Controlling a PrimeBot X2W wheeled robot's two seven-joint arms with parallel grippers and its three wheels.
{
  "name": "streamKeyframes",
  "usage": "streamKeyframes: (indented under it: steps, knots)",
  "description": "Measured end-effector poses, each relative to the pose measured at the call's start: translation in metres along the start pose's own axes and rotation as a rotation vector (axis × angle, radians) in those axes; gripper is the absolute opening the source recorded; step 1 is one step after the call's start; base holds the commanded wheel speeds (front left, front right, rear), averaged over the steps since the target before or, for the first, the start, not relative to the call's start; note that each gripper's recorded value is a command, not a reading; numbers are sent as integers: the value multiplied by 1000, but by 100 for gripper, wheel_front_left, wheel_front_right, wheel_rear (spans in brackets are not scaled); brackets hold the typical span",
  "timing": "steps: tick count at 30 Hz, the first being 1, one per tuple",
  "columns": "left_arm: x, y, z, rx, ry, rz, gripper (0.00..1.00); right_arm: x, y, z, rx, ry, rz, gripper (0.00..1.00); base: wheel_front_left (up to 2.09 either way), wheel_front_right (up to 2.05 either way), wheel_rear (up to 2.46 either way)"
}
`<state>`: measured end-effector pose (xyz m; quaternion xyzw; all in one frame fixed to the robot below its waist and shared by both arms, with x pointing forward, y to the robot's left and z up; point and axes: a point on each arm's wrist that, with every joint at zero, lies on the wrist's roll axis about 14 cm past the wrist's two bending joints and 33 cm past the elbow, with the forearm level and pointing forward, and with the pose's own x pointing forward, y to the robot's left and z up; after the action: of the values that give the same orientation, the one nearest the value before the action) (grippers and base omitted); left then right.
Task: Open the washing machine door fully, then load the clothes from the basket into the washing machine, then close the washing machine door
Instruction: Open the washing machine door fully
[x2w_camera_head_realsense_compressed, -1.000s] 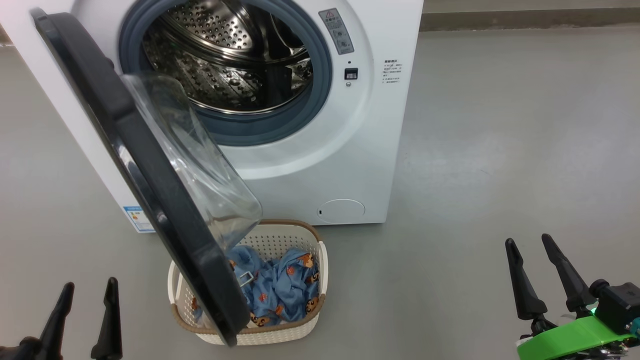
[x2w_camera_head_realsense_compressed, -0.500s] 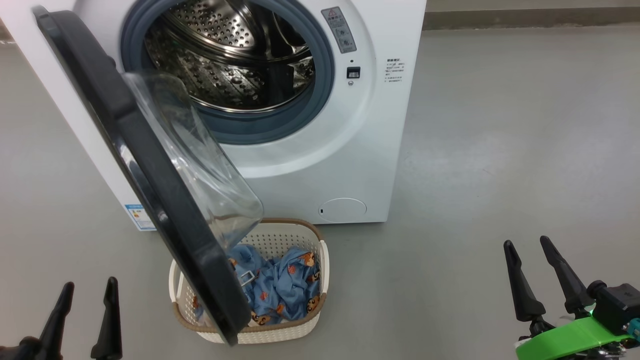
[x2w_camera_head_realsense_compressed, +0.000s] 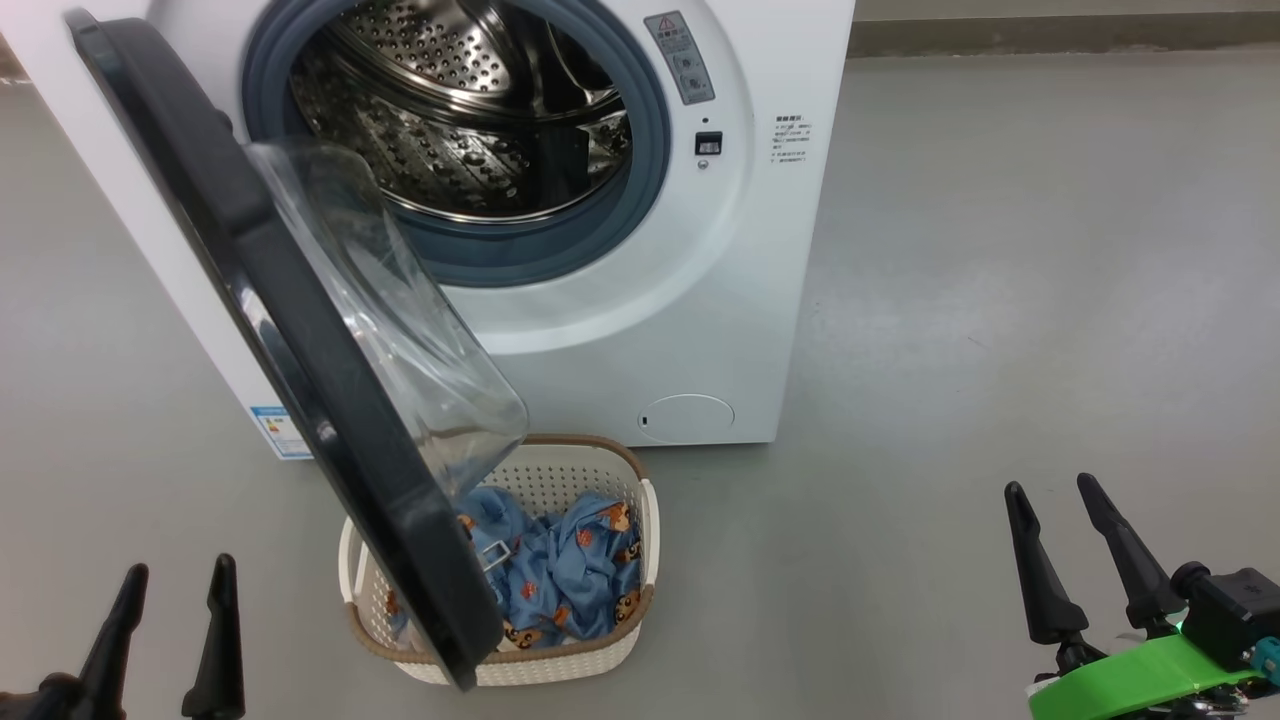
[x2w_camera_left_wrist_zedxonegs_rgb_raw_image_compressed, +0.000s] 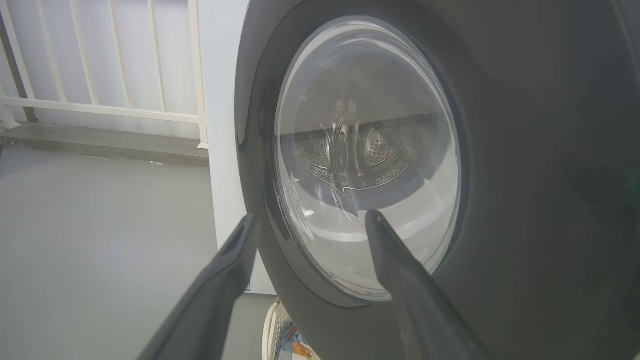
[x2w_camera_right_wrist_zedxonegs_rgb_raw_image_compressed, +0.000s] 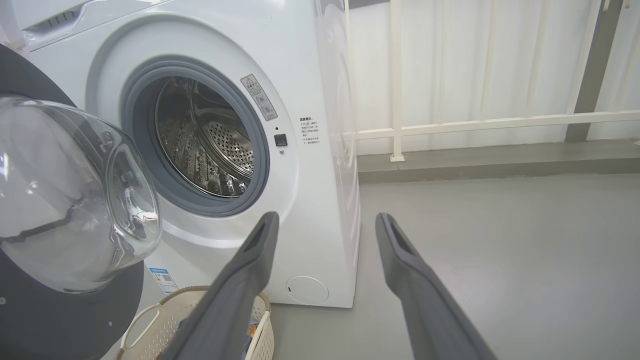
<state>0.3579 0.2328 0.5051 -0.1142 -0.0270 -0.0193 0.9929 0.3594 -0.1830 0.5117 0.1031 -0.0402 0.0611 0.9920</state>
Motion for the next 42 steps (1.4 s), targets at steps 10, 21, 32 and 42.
streamKeyframes:
  steps: [10,21,32,42]
  knots:
    - [-1,1,-1,1,2,4,100,1,2,-2,6,4,1,100,0,0,0]
    - [0,-2,7,-2,-24,-6,0,2,4,-3,12,6,3,100,0,0,0]
    - [3,-59,97,-1,-309,-182,0,3,8,-4,18,5,10,100,0,0,0]
    - [-20,-136,125,-48,-390,-443,0,2,8,-4,22,4,8,100,0,0,0]
